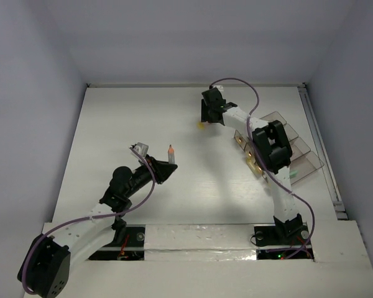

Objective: Sort the stationery into containers
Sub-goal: Pick up the pen cap from the center of the board.

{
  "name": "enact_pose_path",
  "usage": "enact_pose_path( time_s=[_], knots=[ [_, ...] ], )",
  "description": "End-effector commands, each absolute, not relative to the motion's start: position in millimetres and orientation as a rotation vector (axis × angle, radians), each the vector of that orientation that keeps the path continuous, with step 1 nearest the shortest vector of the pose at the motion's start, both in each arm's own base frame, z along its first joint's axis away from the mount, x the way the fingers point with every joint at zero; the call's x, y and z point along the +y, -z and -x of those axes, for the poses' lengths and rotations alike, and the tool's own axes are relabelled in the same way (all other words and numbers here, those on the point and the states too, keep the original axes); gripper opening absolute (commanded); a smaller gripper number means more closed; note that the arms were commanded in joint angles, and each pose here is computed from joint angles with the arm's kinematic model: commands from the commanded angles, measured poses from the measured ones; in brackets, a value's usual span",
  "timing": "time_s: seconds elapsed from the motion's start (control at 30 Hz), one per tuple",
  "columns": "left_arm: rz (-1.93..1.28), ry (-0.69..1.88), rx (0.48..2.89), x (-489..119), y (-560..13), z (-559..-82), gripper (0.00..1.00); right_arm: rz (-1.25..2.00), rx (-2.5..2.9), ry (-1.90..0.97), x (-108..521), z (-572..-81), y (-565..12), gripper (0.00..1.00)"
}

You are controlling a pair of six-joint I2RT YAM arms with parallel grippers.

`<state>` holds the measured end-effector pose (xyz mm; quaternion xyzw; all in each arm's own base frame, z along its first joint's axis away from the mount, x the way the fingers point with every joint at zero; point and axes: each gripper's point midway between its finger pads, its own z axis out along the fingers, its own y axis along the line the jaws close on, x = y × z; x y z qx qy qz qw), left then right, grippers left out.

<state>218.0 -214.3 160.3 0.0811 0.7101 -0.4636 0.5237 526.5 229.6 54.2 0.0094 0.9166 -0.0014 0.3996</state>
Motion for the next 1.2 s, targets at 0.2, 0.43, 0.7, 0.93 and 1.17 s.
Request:
enact_pose_path(
  time_s=[0.2, 0.43, 0.7, 0.93, 1.17],
  knots=[
    [-0.231, 1.144, 1.620, -219.0, -180.2, -215.5, 0.00, 0.035, 2.341, -0.041, 244.7, -542.2, -50.9, 0.64],
    [-0.232, 1.141, 1.622, -218.8, -179.4, -215.8, 0.00, 0.164, 2.339, 0.057, 238.5, -550.7, -49.6, 0.64],
    [-0.229, 1.132, 1.626, -218.1, -178.6, -216.9, 0.00, 0.277, 2.361, 0.089, 234.1, -542.6, -55.3, 0.72],
    [-0.229, 1.129, 1.630, -218.1, -177.6, -217.6, 0.00, 0.518, 2.312, 0.086, 236.8, -538.7, -78.3, 0.73],
    [-0.227, 1.125, 1.638, -218.3, -175.0, -218.4, 0.00, 0.640, 2.322, 0.189, 226.9, -540.8, -66.5, 0.72]
  ],
)
